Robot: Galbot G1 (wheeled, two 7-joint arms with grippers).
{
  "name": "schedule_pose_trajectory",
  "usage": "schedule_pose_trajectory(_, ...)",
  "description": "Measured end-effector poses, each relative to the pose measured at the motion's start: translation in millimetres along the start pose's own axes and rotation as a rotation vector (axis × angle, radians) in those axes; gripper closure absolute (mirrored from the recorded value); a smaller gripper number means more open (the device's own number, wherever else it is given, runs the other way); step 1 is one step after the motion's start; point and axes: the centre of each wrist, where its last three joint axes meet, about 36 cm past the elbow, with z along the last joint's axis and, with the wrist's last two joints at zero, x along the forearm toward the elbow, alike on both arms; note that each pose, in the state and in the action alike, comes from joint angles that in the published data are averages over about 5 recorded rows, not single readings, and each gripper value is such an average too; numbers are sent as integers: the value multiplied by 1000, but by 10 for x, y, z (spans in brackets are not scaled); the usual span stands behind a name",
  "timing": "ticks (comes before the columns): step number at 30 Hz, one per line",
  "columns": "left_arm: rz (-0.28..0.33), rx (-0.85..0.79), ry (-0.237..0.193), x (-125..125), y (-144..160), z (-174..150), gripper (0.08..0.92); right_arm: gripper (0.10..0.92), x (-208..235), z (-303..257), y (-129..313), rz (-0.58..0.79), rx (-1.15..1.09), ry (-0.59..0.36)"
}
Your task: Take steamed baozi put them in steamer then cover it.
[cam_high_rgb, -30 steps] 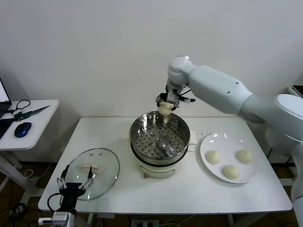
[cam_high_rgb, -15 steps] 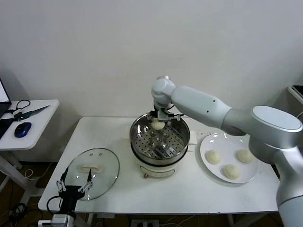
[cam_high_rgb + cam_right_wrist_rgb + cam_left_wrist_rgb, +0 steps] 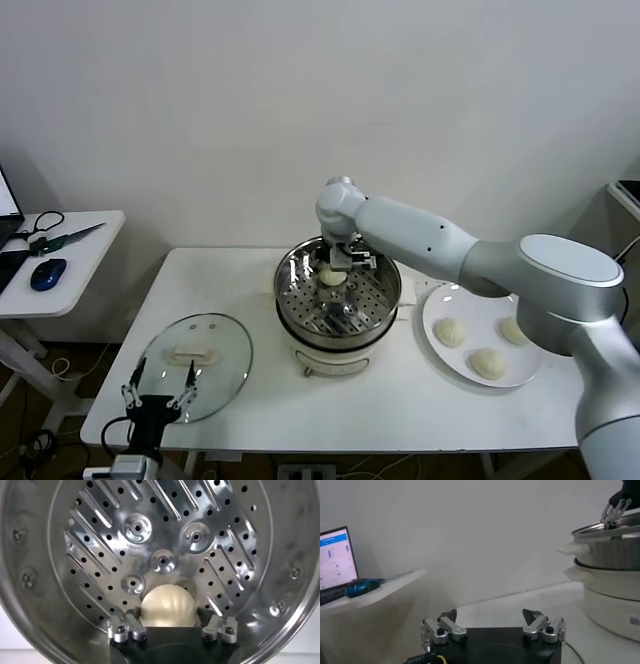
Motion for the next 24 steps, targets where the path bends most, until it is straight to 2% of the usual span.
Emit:
schedule_pose_trajectory(8,-3,0,0,0,-4,2,177,199,219,94,134,23,-23,2)
schedule_pose_trajectory(14,-3,-3,-1,-4,-6,-4,177,200,513,242,431,67,-109,6)
schedule_pose_trajectory(19,-3,-5,-5,-3,-3,-21,177,200,734,365,899,146,-305,5)
schedule_pose_trajectory(24,-3,-7,-10,4,1,-49,177,200,801,371,1498,192,-623,-14)
